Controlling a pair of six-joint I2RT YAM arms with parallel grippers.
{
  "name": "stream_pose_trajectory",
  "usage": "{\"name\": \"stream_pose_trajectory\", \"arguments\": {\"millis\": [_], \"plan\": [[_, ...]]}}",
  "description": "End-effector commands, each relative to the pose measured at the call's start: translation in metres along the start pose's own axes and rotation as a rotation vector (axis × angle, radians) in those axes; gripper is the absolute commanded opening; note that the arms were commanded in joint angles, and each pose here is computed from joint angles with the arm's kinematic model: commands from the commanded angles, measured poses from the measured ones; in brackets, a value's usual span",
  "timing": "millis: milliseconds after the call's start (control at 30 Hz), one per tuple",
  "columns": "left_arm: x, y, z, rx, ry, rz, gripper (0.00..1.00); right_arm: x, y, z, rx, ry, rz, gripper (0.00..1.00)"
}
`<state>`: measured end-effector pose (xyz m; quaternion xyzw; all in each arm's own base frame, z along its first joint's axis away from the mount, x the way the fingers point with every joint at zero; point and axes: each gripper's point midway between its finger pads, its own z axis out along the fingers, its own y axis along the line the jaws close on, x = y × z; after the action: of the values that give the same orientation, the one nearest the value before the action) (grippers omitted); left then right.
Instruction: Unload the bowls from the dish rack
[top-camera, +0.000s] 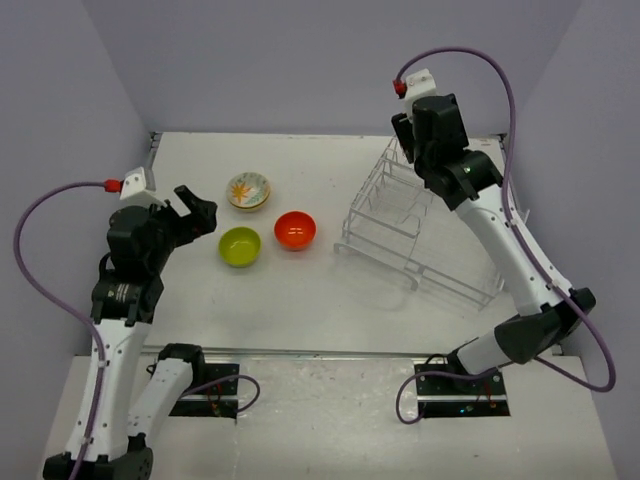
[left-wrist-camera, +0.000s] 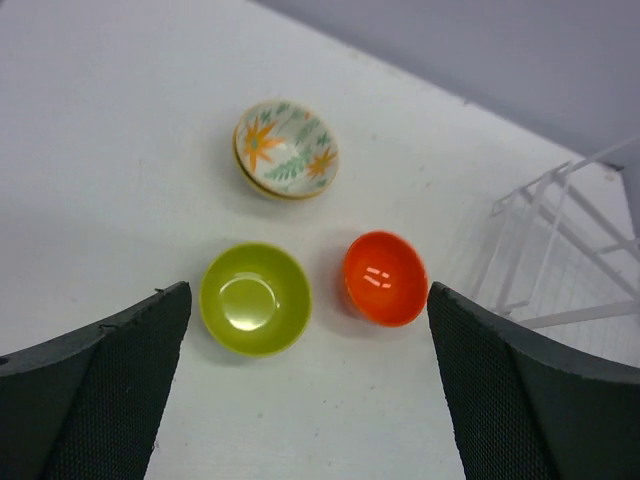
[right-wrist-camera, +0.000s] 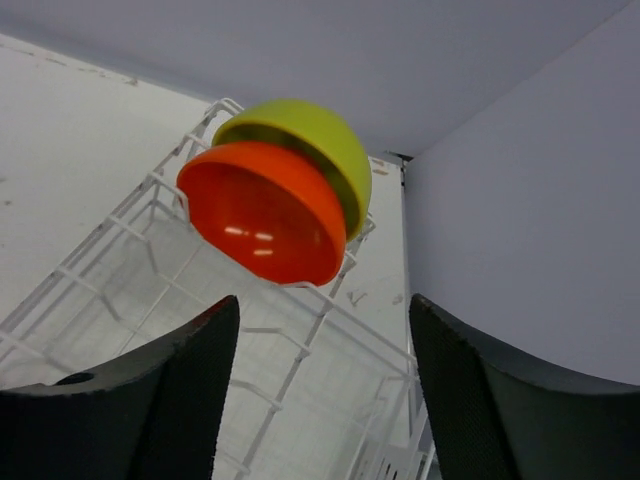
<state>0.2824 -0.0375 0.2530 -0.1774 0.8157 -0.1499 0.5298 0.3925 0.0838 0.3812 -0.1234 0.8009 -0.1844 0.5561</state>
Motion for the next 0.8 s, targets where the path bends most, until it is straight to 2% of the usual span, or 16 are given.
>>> {"name": "stream_pose_trajectory", "arguments": {"millis": [0,67,167,267,433,533,700,767], "plan": [[-0.013,-0.006,-0.041,0.016,0.001,0.111,1.00,-0.018,-0.019,0.022,0.138,-0.003,-0.109,0.67],[-0.028,-0.006,-0.056,0.005,-0.048,0.150,1.00,-0.020,-0.016,0.032,0.149,0.000,-0.133,0.61],[-0.029,0.004,-0.064,-0.029,-0.071,0.195,1.00,-0.020,-0.014,0.049,0.194,0.010,-0.171,0.52],[-0.016,0.010,-0.060,-0.038,-0.049,0.205,1.00,-0.016,-0.012,0.064,0.219,0.030,-0.220,0.48],[0.001,0.002,-0.052,0.043,-0.010,0.205,1.00,-0.007,-0.006,0.081,0.228,0.049,-0.252,0.38],[-0.001,0.001,-0.052,0.046,-0.012,0.208,1.00,0.002,0.001,0.089,0.224,0.055,-0.275,0.36],[-0.001,-0.002,-0.050,0.057,-0.004,0.212,1.00,0.009,0.004,0.098,0.251,0.069,-0.306,0.22],[0.000,-0.002,-0.048,0.057,-0.001,0.212,1.00,0.008,0.003,0.097,0.253,0.064,-0.302,0.21]]}}
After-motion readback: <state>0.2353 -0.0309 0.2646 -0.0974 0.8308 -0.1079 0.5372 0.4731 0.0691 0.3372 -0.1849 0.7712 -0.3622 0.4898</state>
